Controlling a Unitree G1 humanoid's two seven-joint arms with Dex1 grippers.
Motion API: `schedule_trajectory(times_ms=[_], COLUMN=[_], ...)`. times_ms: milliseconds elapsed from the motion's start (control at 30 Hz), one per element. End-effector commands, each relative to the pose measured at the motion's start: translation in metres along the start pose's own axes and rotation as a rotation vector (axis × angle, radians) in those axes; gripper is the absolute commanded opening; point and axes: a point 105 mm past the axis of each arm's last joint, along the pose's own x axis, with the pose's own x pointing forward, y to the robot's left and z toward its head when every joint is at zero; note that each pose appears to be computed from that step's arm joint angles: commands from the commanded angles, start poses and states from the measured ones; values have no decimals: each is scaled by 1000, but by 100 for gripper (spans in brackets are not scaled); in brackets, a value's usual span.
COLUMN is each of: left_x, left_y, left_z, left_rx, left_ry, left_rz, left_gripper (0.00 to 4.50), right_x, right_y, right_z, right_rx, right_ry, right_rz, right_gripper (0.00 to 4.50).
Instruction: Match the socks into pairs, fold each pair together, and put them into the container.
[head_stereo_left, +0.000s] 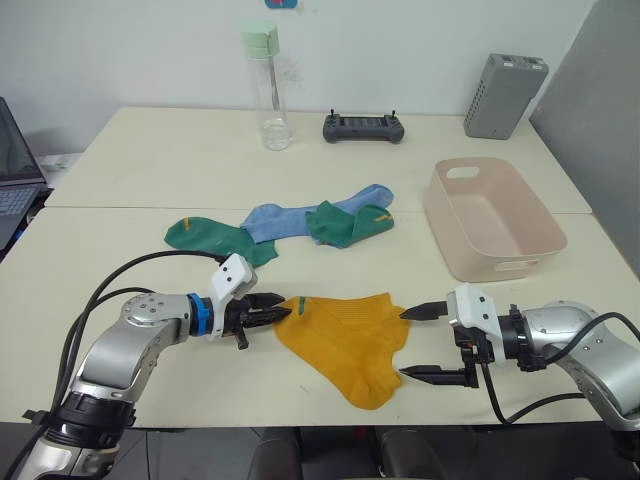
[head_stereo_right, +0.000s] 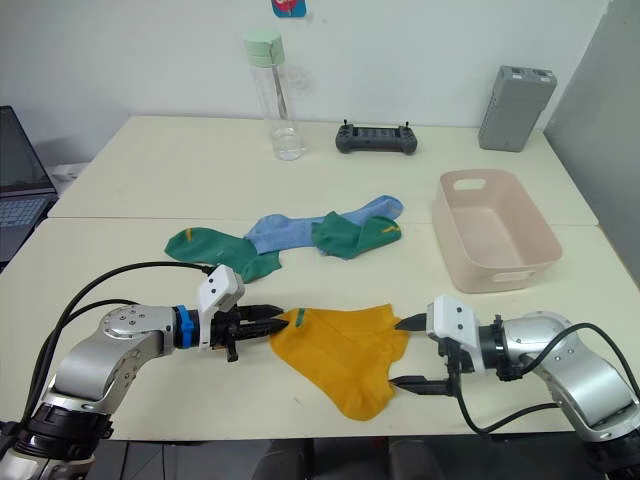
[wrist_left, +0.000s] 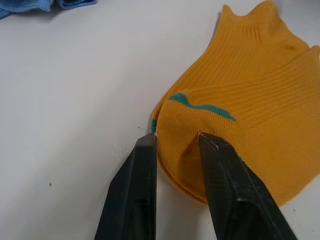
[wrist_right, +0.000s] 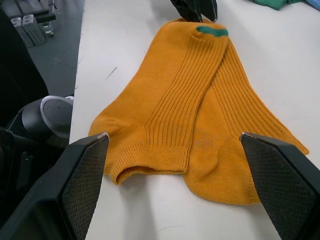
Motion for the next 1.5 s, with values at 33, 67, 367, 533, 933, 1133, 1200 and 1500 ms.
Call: schedule_trajectory(times_ms=[33,67,367,533,933,1133,1200,1500], left_x=[0,-1,-2,1,10,11,11,9], left_y=[-3,-3,3,5,2,-1,0,-1], left_z=[16,17,21,28,11,10,10,15], left_rx=[43,43,63,81,120,133,134,135], left_ry=[-49,-52,-72,-88,37,36,31,7], left_rz=[-16,-17,16,-14,-76,-92,-89,-85], left_gripper=[31,3,3,42,205,205,205,58], right_x=[-2,-2,-1,0,0,2,2,2], right_y=[0,0,-1,0,2,4,3,2], right_z=[7,7,5,5,4,4,4,3], right_rx=[-42,-42,-48,-51,-60,-60,-61,-67], right_ry=[-15,-15,-14,-13,-6,-7,-7,-8], right_rz=[-6,-6,-6,1,-1,1,1,3], right_gripper=[450,450,450,450,450,450,450,450])
